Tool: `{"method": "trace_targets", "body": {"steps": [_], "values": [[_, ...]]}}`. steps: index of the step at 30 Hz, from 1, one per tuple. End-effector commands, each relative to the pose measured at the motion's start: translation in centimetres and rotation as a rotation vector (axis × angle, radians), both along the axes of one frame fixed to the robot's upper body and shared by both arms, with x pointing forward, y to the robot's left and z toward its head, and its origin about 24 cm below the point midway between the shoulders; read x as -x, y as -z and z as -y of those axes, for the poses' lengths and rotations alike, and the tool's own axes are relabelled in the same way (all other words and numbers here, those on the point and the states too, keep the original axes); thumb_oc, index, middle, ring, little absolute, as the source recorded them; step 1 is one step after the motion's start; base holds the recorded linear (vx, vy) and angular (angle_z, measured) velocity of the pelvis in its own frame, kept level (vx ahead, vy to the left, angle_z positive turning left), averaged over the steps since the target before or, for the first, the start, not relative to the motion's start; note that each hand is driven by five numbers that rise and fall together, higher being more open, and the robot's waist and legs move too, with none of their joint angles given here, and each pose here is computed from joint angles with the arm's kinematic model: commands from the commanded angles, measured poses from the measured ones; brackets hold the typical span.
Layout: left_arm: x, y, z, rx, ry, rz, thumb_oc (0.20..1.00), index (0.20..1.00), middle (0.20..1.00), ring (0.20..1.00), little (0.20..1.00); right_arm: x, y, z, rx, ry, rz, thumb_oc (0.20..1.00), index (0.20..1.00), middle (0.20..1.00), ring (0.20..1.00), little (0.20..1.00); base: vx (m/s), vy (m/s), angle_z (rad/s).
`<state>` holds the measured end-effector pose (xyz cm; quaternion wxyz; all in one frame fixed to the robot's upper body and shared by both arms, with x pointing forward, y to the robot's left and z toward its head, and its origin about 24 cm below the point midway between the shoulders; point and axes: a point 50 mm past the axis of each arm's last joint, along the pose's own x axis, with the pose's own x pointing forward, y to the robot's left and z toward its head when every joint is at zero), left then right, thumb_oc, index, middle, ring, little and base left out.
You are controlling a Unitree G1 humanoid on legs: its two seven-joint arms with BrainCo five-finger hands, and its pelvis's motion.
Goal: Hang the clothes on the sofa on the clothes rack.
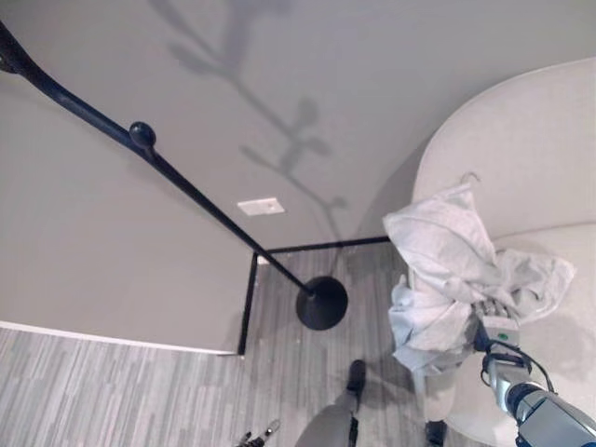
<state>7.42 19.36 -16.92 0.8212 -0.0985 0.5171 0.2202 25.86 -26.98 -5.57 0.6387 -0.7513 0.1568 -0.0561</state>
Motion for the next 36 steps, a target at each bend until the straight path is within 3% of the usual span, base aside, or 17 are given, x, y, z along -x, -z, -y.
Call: {"method": "trace_targets", "body": {"steps": [1, 7, 8, 9, 10, 11, 22, 26, 27, 30, 32, 36], "values": [[-1.9, -0.6, -1.2, -0.060, -0.022, 0.049, 1.000, 1.000, 1.000, 1.000, 1.000, -3.5, -2.8, -2.0, -0.037, -0.064, 0.166, 1.000, 1.000, 1.000, 1.000, 1.000, 0.01, 0.026, 0.09], [-3.1, -0.8, -0.1, -0.032, 0.006, 0.104, 1.000, 1.000, 1.000, 1.000, 1.000, -3.8, -2.6, -2.4, -0.032, -0.058, 0.125, 1.000, 1.000, 1.000, 1.000, 1.000, -0.01, 0.033, 0.00], [-3.2, -0.9, 0.0, -0.027, 0.004, 0.108, 1.000, 1.000, 1.000, 1.000, 1.000, -3.6, -2.4, -2.5, -0.029, -0.057, 0.102, 0.956, 0.956, 0.956, 0.956, 0.956, -0.01, 0.020, -0.09], [-3.2, -0.9, 0.0, -0.027, 0.003, 0.108, 1.000, 1.000, 1.000, 1.000, 1.000, -3.6, -2.4, -2.5, -0.029, -0.057, 0.102, 0.856, 0.856, 0.856, 0.856, 0.856, 0.00, 0.021, -0.09], [-3.4, -0.9, 0.2, -0.020, 0.003, 0.114, 1.000, 1.000, 1.000, 1.000, 1.000, -3.4, -1.8, -2.8, -0.035, -0.056, 0.064, 0.429, 0.429, 0.429, 0.429, 0.429, 0.00, 0.035, -0.10], [-3.6, -0.9, 0.5, -0.008, -0.002, 0.122, 1.000, 1.000, 1.000, 1.000, 1.000, -3.0, -1.1, -3.3, -0.046, -0.066, 0.000, 0.200, 0.200, 0.200, 0.200, 0.200, 0.00, 0.035, -0.08], [-2.5, -0.6, 0.6, -0.019, -0.024, 0.080, 1.000, 1.000, 1.000, 1.000, 1.000, -1.4, -0.1, -2.0, -0.194, 0.129, 0.039, 0.200, 0.200, 0.200, 0.200, 0.200, 0.00, 0.020, -0.03], [-1.2, -0.4, -0.9, -0.085, -0.028, 0.010, 1.000, 1.000, 1.000, 1.000, 1.000, -0.6, -1.5, 1.3, -0.314, 0.358, 0.279, 0.200, 0.200, 0.200, 0.200, 0.200, 0.06, -0.038, -0.07], [-0.7, -0.5, -2.2, -0.121, -0.045, -0.009, 1.000, 1.000, 1.000, 1.000, 1.000, -1.1, -3.2, 2.5, -0.342, 0.356, 0.409, 0.200, 0.200, 0.200, 0.200, 0.200, 0.10, -0.099, -0.27], [-0.7, -0.6, -2.7, -0.136, -0.059, -0.008, 1.000, 1.000, 1.000, 1.000, 1.000, -1.8, -5.5, 2.9, -0.352, 0.305, 0.531, 0.200, 0.200, 0.200, 0.200, 0.200, 0.03, -0.040, -0.11], [-1.4, -1.0, -3.4, -0.159, -0.049, 0.020, 1.000, 1.000, 1.000, 1.000, 1.000, -2.5, -10.6, 4.3, -0.328, 0.229, 0.756, 0.200, 0.200, 0.200, 0.200, 0.200, 0.02, -0.031, -0.16], [-2.9, -1.5, -3.4, -0.183, 0.039, 0.073, 1.000, 1.000, 1.000, 1.000, 1.000, -2.9, -13.6, 4.3, -0.305, 0.167, 0.878, 0.200, 0.200, 0.200, 0.200, 0.200, -0.02, -0.012, -0.17]]}}
